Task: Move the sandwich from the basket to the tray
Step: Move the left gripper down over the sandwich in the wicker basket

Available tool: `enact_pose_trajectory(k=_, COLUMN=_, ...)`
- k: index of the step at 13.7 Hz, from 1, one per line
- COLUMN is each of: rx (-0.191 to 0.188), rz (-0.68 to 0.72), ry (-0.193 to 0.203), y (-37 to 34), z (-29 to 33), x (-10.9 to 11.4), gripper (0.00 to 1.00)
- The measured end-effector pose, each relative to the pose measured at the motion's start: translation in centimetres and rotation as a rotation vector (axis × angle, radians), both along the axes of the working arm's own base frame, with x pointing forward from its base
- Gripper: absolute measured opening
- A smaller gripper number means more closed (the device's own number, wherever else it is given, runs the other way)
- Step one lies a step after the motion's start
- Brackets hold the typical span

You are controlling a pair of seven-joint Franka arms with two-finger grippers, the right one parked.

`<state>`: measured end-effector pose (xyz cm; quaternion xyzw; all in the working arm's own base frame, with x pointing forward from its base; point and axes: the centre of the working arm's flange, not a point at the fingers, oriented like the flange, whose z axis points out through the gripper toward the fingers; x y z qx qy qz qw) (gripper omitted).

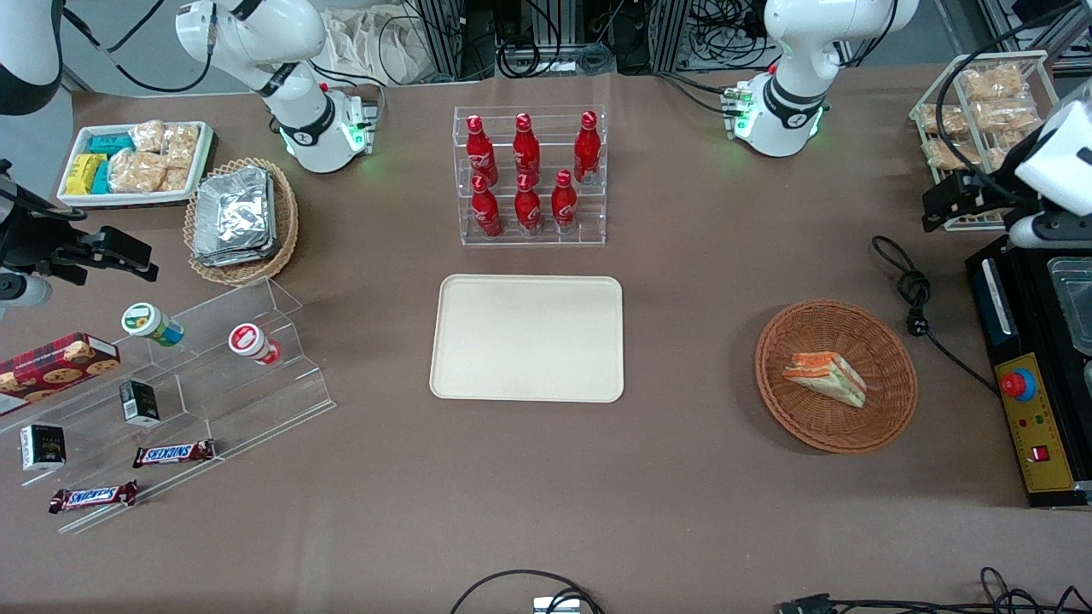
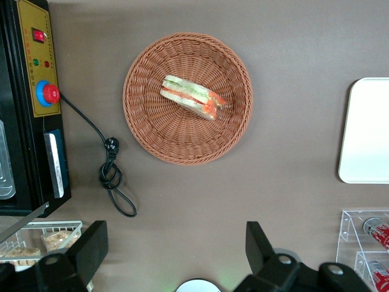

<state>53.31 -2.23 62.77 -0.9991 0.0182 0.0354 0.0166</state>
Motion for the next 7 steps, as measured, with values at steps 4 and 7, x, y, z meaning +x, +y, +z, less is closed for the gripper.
enact_pose_trajectory(k=4, rx=0.000, rz=-0.001, ry=-0.013, y=-0.06, z=0.28, x=0.00, gripper=1.00)
enact_pose_trajectory(k=7, rx=-0.003, rz=0.001, ry=-0.018, y=0.03, z=0.33, x=0.05, gripper=1.00)
